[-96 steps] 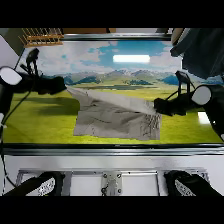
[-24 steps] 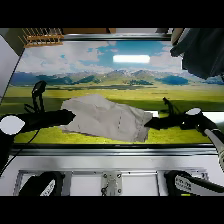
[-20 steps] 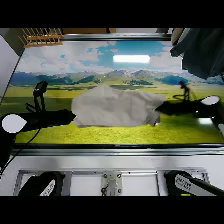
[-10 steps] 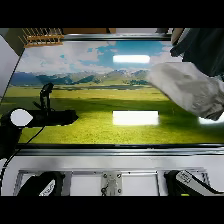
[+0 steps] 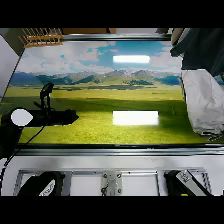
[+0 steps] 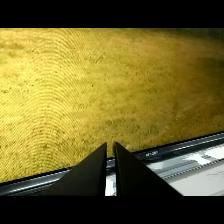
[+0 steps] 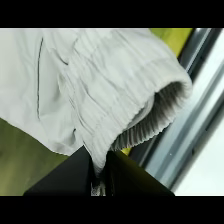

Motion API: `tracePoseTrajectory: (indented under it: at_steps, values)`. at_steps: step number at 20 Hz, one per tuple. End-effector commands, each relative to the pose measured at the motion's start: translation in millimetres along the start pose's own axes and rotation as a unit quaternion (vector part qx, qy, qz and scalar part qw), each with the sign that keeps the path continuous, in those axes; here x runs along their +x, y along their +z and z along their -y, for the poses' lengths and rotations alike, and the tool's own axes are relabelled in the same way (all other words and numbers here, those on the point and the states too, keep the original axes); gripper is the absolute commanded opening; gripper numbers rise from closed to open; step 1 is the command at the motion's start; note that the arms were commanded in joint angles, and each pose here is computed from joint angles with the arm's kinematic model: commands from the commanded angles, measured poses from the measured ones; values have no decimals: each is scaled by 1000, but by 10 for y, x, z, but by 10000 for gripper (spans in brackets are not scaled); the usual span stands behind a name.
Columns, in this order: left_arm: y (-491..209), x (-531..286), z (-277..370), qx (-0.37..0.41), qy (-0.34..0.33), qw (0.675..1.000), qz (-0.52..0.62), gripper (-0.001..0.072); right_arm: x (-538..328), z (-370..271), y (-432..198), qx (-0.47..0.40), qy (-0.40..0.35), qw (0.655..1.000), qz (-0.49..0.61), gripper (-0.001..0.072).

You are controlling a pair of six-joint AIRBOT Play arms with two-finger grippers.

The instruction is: Fold the clothes and pants, and hang the long-sleeved shirts on hangers.

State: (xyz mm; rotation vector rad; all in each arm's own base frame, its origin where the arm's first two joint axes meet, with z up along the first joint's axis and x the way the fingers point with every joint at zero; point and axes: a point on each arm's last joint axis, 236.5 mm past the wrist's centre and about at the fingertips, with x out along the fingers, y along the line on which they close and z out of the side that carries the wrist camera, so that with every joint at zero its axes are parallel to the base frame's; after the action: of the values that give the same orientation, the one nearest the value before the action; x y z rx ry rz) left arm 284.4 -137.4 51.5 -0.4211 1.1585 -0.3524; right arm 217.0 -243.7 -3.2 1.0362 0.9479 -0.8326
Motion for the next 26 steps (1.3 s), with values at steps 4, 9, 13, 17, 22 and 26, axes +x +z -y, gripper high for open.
tracePoseTrajectory:
  at_steps: [4,9,13,17,22,26]
  values:
    - [-62,-4,-1,3,1,1000,-13,47,-159,199,37,-49,-44,998,22,663]
    - [-60,-2,-4,7,1,1000,-13,48,-779,-619,284,-131,65,979,139,662]
    - [-58,-2,-5,8,1,1000,-13,48,-990,-1685,-656,-278,208,933,95,662]
    - [-60,-1,-5,8,1,1000,-13,48,-877,-2012,-1915,-418,249,873,-30,661]
    - [-66,-1,-4,8,1,1000,-14,48,-955,-2083,-2758,-509,278,809,-93,103]
    - [-65,-1,-5,8,1,1000,-14,49,-974,-2087,-2834,-516,282,803,-98,23]
